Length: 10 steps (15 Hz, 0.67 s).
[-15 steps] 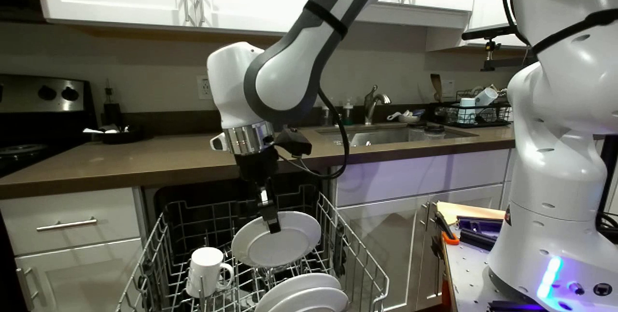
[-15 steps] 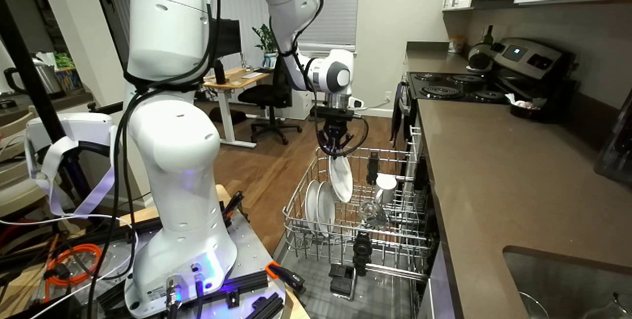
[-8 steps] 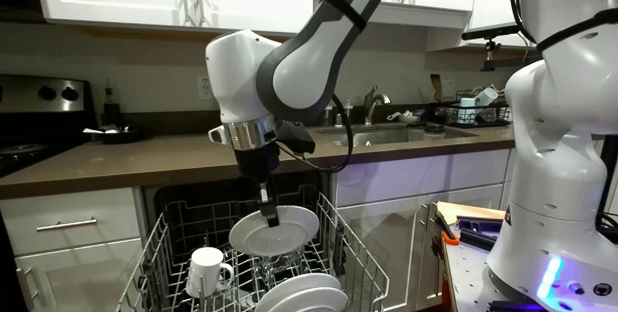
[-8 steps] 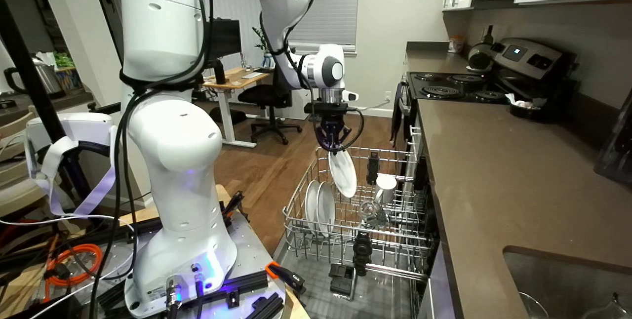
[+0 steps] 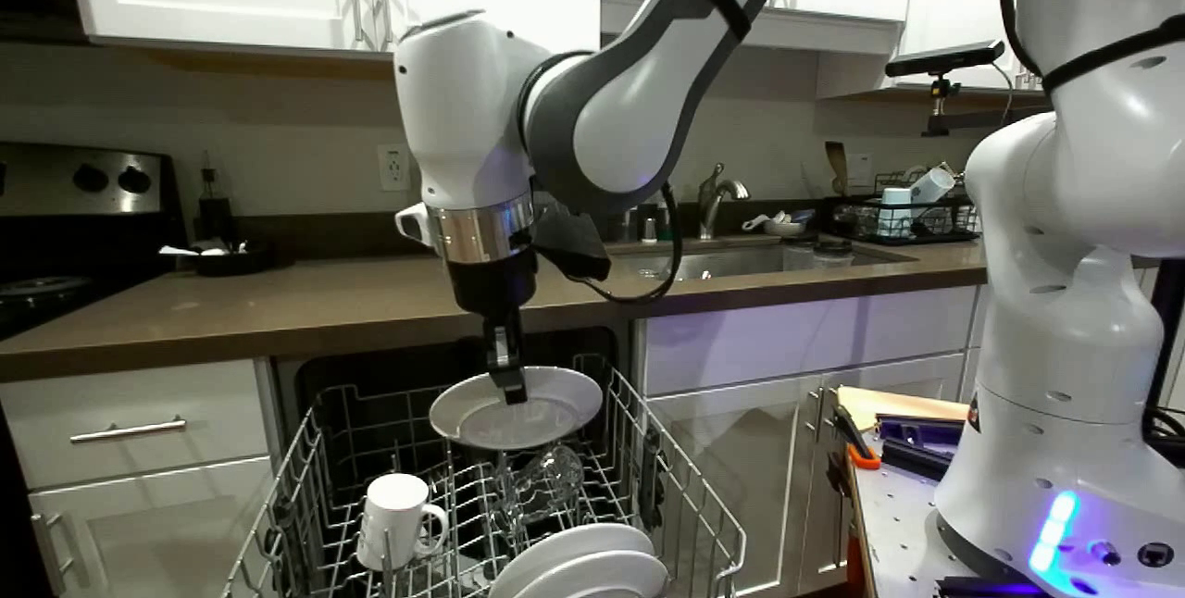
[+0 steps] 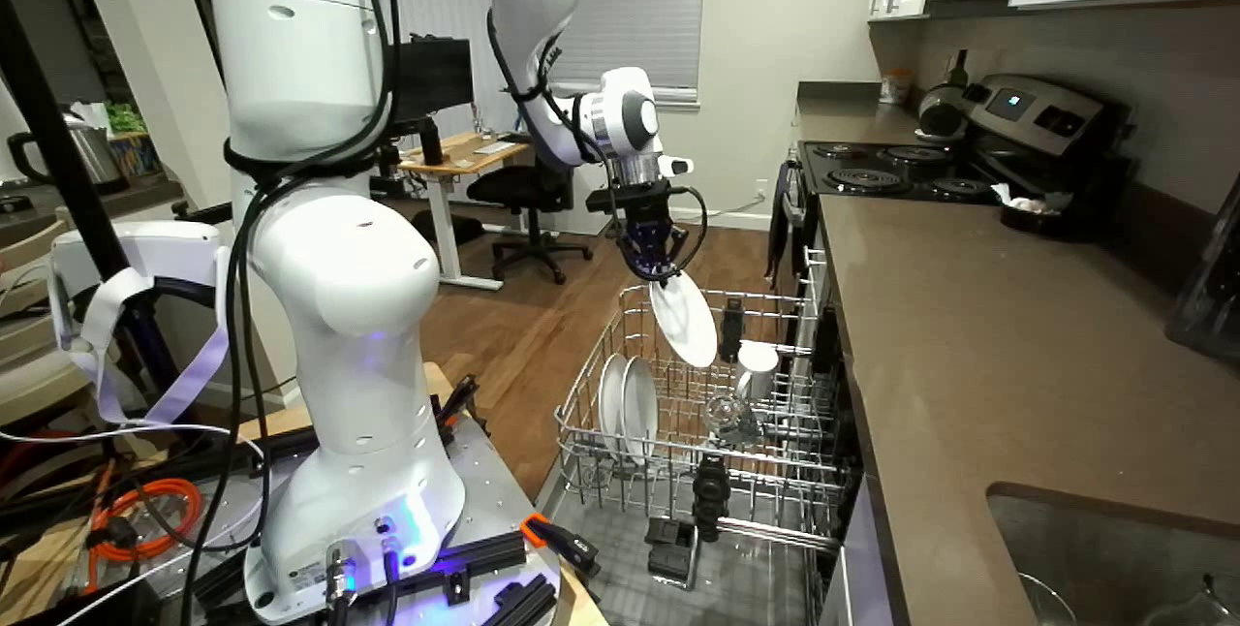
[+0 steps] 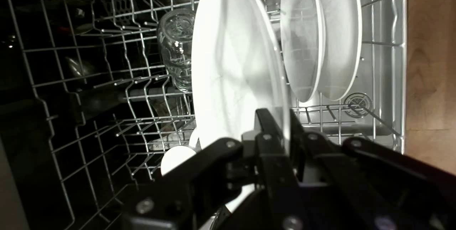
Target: Remove one plate from the dishwasher and put it on the right side of the countertop
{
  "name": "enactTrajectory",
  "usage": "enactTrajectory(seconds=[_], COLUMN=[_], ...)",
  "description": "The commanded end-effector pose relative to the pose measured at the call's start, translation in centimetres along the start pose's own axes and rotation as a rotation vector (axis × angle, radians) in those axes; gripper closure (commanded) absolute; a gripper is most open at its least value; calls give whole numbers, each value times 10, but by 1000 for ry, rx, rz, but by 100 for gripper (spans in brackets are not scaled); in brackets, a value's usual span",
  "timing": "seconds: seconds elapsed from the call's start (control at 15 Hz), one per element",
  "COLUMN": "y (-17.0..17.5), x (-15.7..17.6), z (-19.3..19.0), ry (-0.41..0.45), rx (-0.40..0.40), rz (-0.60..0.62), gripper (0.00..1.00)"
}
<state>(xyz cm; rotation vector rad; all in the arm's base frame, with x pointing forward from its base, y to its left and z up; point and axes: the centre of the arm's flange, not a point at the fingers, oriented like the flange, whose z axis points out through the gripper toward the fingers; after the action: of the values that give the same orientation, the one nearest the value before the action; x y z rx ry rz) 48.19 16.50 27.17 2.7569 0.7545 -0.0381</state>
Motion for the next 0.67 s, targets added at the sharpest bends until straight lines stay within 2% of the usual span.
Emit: enactTrajectory(seconds=[0.0,0.6], y=[0,4], x=[-13,-19], z=[-25,-65], ry=[55,136], rx=[-89,-261], rz=[29,70], gripper=[93,93])
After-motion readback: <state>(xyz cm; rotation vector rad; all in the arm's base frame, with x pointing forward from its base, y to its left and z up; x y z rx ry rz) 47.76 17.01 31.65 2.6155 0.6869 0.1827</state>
